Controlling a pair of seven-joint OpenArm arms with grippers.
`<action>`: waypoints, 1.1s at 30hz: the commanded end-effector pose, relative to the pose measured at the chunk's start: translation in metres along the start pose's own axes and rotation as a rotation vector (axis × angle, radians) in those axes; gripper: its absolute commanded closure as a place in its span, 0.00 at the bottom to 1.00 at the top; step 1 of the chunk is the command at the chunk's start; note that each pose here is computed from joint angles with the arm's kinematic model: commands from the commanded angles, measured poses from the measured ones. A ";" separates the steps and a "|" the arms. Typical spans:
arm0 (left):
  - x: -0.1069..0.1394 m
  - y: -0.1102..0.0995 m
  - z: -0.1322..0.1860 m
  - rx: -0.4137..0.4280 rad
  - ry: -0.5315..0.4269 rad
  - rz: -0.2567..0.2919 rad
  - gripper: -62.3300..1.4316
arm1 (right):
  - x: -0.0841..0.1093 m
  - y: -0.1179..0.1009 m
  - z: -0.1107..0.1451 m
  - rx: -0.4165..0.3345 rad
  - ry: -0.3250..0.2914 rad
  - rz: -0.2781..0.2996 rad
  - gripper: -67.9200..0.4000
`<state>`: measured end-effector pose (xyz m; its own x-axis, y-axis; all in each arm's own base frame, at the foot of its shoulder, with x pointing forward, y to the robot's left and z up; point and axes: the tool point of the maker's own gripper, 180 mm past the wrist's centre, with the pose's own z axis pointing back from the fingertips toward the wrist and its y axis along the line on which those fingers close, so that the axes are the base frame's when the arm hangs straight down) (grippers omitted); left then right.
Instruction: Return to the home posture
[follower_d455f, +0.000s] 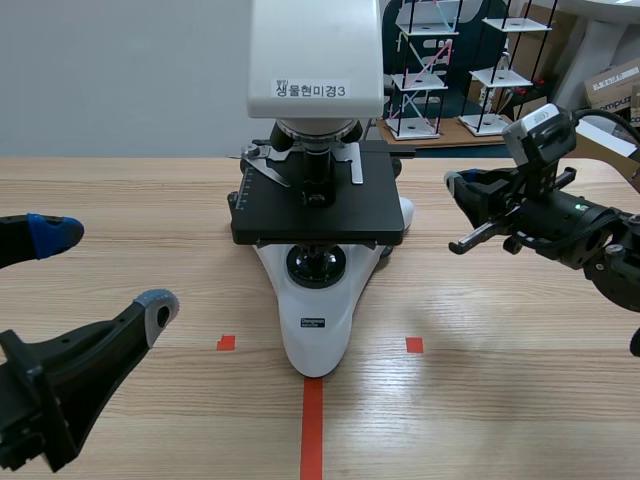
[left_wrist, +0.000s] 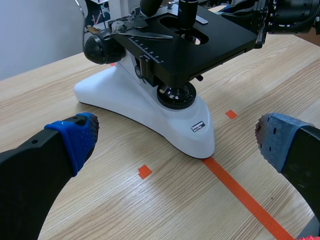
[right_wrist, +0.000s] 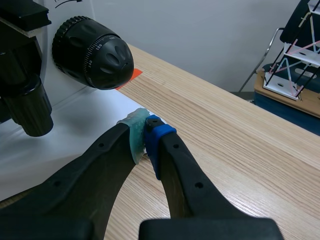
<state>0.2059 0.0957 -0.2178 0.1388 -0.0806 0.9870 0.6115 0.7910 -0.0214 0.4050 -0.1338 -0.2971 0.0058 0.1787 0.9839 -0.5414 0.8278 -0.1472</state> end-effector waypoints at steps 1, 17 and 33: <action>0.007 0.001 -0.001 0.008 -0.030 0.003 0.00 | 0.022 -0.010 -0.005 -0.013 -0.059 0.016 0.92; 0.007 0.001 -0.001 0.008 -0.030 0.003 0.00 | 0.022 -0.010 -0.005 -0.013 -0.058 0.016 0.87; 0.007 0.001 -0.001 0.008 -0.030 0.003 0.00 | 0.027 0.000 0.071 -0.036 -0.044 0.027 0.16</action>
<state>0.2060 0.0957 -0.2177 0.1386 -0.0800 0.9871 0.6114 0.7910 -0.0218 0.3439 -0.1644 -0.2781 -0.0070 0.1738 0.9848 -0.5088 0.8472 -0.1531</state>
